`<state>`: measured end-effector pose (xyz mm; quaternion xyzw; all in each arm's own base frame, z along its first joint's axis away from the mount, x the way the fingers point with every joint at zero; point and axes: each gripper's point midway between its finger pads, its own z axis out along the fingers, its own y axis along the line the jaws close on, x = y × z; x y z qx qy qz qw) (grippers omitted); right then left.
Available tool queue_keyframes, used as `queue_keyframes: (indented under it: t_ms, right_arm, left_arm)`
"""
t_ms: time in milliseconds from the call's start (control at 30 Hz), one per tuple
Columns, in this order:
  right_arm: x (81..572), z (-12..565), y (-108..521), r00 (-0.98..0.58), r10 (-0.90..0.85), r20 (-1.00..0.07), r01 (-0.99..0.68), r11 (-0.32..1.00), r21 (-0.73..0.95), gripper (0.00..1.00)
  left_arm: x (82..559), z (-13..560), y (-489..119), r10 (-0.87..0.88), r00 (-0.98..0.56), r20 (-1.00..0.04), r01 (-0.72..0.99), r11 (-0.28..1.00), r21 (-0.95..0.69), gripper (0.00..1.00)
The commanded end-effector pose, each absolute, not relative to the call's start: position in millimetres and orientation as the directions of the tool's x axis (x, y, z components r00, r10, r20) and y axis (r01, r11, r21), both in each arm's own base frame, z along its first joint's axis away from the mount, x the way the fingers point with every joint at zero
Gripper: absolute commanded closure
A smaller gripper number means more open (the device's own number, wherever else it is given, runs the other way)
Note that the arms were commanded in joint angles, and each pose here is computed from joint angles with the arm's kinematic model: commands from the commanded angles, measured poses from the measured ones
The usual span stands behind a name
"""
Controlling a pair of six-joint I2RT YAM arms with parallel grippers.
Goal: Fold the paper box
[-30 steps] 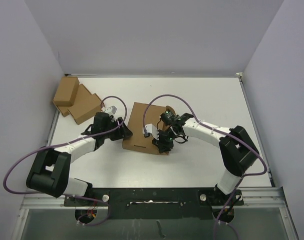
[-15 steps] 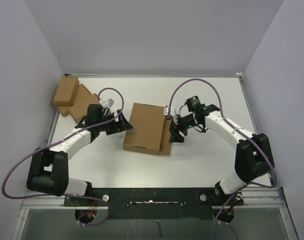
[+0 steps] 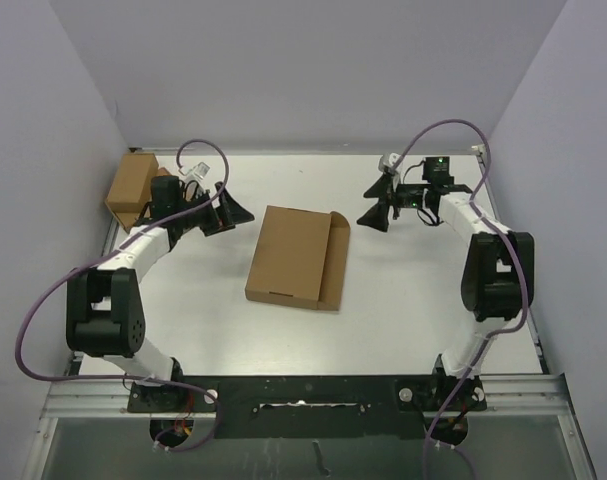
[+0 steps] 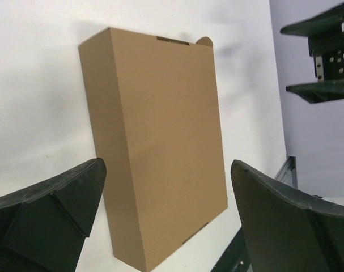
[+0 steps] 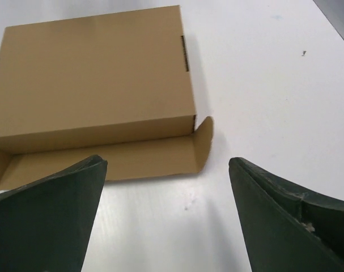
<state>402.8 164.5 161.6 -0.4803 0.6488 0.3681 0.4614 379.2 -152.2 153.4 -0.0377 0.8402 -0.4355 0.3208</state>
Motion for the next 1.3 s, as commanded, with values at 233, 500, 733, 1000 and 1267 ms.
queue_keyframes:
  t_ms: [233,500,733,1000,1267]
  right_arm:
    - [466,133,187,-0.298,-0.356,-0.886,-0.938,0.279,0.204,0.14]
    - [442,148,190,-0.291,-0.453,-0.843,-0.941,0.297,0.165,0.92]
    - [387,128,163,-0.248,-0.573,-0.781,-0.959,0.259,0.115,1.00]
    - [340,172,132,-0.073,-0.566,-0.821,-0.964,0.250,-0.086,0.97]
    - [353,186,77,-0.146,-0.460,-0.876,-0.870,0.481,-0.108,0.88]
  left_arm:
    - [408,113,-168,-0.160,-0.895,-0.416,0.209,0.674,-0.709,0.33]
    - [442,91,-207,-0.051,-0.924,-0.379,0.237,0.704,-0.670,0.48]
    - [445,87,-271,0.088,-0.917,-0.389,0.357,0.616,-0.702,0.50]
    - [438,101,-371,0.218,-0.862,-0.457,0.505,0.432,-0.747,0.48]
    - [435,159,-422,0.215,-0.686,-0.695,0.707,0.422,-0.568,0.42]
